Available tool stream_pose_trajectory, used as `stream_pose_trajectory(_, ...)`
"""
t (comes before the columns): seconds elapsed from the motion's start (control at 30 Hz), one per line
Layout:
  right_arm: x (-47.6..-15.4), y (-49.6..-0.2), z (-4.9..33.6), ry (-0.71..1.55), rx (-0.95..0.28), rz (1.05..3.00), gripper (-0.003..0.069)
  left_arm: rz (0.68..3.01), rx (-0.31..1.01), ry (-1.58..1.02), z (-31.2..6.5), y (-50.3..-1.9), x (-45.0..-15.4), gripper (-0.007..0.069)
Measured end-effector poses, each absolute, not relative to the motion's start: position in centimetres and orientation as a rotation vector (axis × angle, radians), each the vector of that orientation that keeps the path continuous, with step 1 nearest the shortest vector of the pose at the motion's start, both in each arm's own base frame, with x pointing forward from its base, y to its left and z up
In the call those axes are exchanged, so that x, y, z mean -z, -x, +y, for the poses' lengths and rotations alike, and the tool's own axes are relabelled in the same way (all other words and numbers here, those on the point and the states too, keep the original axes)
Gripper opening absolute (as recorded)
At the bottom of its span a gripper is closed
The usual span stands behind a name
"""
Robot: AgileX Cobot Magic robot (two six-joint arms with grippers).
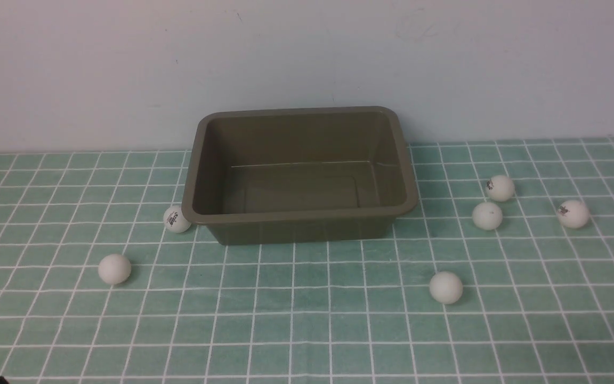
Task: Put the table tennis balls in the box on the green coffee tablecloth.
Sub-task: 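Reach for and grasp a ping pong ball on the table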
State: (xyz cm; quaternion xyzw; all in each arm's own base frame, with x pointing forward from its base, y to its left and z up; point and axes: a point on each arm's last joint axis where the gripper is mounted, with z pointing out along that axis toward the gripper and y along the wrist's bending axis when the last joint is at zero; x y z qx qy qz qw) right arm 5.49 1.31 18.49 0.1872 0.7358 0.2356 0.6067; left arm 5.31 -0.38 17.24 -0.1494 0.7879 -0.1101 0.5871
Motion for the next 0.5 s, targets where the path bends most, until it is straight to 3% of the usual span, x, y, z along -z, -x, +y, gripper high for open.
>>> stream_pose_trajectory(0.03,-18.5,-5.5,1.3,-0.434,-0.546,1.701,-0.0016,1.833,0.273,0.336,-0.4,-5.3,-17.2,-0.0004)
stream_pose_trajectory(0.1,-18.6,-5.5,1.3,-0.45,-0.565,1.689,-0.0016,1.792,0.474,0.497,-1.0,-5.4,-17.4,-0.0004)
stream_pose_trajectory(0.2,-18.7,-5.5,1.2,-0.465,-0.573,1.668,-0.0016,1.742,0.62,0.589,-1.4,-5.4,-17.8,-0.0004)
stream_pose_trajectory(0.5,-19.9,-5.7,0.2,-0.586,-0.59,1.474,-0.0016,1.574,0.911,0.792,-1.7,-5.6,-18.8,-0.0004)
